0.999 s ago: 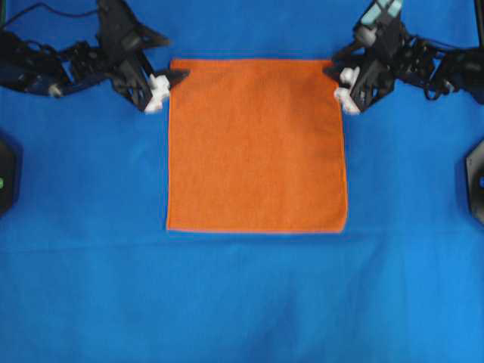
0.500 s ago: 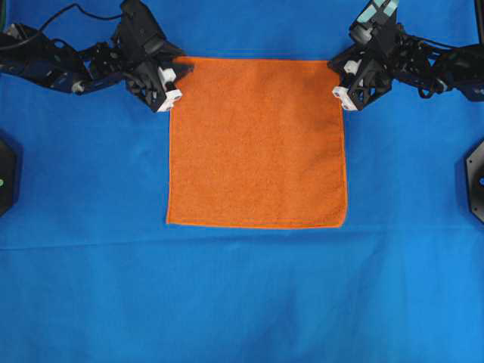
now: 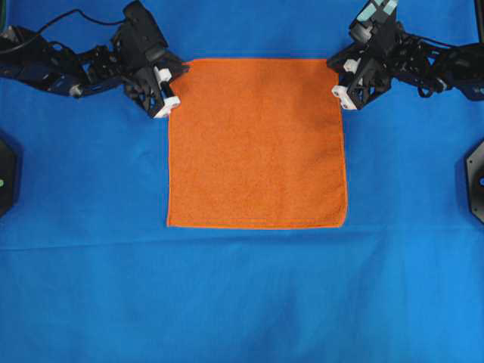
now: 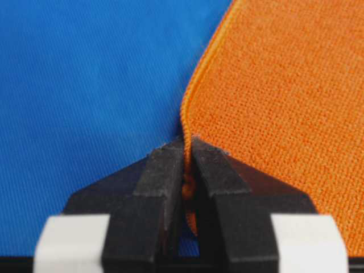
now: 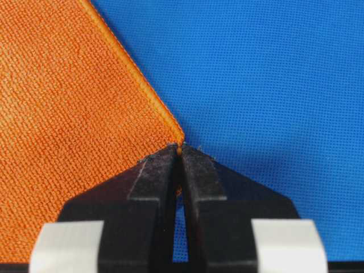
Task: Fold the orange towel.
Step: 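Pull both far corners toward the near edge, folding the towel in half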
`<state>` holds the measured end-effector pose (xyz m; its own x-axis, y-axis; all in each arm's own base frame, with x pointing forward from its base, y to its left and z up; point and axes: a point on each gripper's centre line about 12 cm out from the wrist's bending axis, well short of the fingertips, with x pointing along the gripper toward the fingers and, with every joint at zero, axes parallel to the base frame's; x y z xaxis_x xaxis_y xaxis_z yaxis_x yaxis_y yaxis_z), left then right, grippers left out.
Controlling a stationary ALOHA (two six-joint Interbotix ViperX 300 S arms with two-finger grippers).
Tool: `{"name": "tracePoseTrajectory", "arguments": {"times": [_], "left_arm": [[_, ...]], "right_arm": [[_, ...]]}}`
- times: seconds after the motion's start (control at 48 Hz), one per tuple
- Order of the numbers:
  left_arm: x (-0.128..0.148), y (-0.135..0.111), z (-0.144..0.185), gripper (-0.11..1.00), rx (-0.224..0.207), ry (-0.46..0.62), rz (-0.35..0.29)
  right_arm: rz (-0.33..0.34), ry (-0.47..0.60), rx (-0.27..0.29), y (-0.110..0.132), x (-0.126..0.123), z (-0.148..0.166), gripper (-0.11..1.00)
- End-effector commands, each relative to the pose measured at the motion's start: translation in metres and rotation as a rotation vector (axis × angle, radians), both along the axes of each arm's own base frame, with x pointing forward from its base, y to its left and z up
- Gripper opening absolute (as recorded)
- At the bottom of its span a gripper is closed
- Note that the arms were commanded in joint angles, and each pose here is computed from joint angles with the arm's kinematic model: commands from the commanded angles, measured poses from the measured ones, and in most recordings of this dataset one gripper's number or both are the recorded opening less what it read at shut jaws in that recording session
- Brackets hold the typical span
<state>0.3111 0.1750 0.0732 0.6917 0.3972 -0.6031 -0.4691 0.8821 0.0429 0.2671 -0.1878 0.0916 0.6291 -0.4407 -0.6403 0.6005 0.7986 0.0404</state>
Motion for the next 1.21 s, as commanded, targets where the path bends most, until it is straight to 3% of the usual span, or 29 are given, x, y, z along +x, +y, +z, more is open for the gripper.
{"name": "tracePoseTrajectory", "arguments": {"times": [0.0, 0.291, 0.5, 0.812, 1.187], "left_arm": [[0.004, -0.001, 0.023, 0.01, 0.026, -0.042, -0.009], [0.003, -0.003, 0.034, 0.01, 0.033, -0.043, -0.019], [0.005, -0.022, 0.048, 0.01, 0.026, -0.056, -0.061], [0.0, -0.085, 0.084, 0.01, 0.015, -0.064, -0.228], [0.003, -0.16, 0.075, 0.01, -0.087, -0.009, -0.405]], "right_arm": [[-0.003, -0.048, -0.033, -0.003, 0.003, 0.019, 0.01], [-0.002, -0.072, -0.049, -0.001, 0.0, 0.03, 0.01], [0.037, -0.094, -0.05, 0.016, 0.002, 0.042, 0.01], [0.203, -0.111, -0.018, 0.082, 0.0, 0.071, 0.01], [0.372, -0.078, 0.148, 0.162, -0.013, 0.06, 0.01]]}}
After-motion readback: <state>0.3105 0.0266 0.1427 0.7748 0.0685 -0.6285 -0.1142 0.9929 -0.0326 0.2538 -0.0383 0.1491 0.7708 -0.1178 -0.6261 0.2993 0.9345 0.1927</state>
